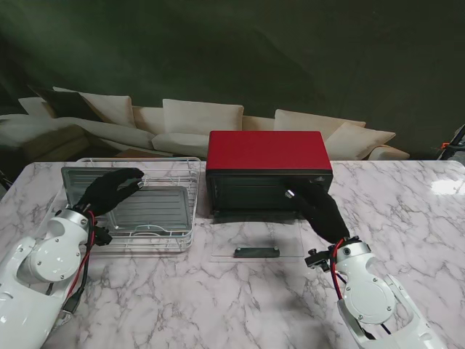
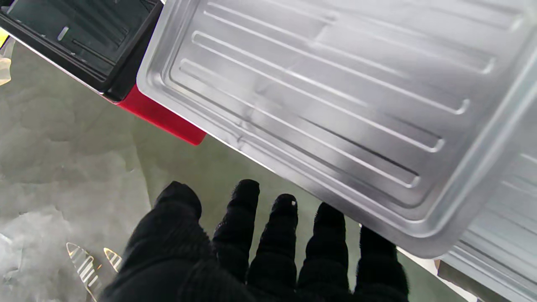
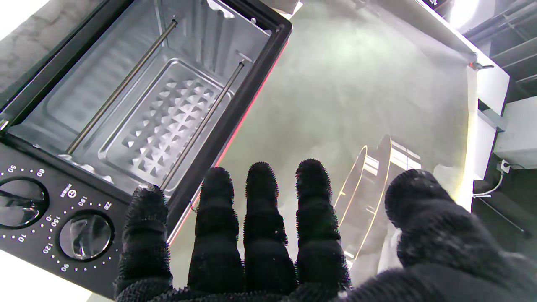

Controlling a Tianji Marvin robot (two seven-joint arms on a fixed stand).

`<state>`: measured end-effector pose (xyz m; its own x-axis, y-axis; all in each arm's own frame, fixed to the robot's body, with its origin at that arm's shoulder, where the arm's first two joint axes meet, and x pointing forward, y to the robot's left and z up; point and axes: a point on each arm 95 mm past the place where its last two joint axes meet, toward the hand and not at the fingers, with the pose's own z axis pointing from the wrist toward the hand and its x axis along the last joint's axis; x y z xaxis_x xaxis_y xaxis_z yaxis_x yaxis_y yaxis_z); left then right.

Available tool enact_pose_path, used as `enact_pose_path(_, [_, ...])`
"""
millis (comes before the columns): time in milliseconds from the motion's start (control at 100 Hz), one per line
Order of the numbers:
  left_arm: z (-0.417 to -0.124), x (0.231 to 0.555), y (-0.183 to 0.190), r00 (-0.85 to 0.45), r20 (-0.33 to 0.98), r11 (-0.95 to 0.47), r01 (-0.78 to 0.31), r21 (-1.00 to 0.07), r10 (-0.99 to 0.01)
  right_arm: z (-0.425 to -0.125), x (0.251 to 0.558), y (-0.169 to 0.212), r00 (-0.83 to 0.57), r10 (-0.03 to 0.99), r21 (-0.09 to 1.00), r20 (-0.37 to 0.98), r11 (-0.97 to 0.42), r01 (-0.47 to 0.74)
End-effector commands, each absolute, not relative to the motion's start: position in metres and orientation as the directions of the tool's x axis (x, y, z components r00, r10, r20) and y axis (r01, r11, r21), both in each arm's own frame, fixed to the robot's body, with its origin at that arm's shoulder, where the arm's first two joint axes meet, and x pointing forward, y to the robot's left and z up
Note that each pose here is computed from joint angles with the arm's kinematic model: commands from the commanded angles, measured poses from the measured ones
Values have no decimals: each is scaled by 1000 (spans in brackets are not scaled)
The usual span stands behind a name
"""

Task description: Slide the trays into the oven

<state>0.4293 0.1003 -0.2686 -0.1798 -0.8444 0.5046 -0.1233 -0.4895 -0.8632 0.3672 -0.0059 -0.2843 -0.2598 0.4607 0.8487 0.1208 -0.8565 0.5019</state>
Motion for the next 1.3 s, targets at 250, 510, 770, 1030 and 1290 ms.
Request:
enact_pose_path(250, [-281,421,112,-157,485,-461,-165,-872,-861,-288,367,-4,-245,467,506,850,-852,132])
enact_pose_path(510, [-275,411,120,-189,441,-405,-200,-892,-877,-289,367,-4,-240,469,507,850,-851,134])
enact_pose_path(770, [-264,410,131,-237,343,-291,-230,-929,-909,-289,367,-4,-234,471,508,851,-850,138])
enact_pose_path(1030, [-264,420,133,-236,291,-227,-264,-937,-927,-290,369,-3,-229,471,508,852,-849,144])
enact_pose_path(1290, [-266,433,129,-222,274,-200,-307,-931,-936,-290,369,-4,-227,468,505,854,-851,144])
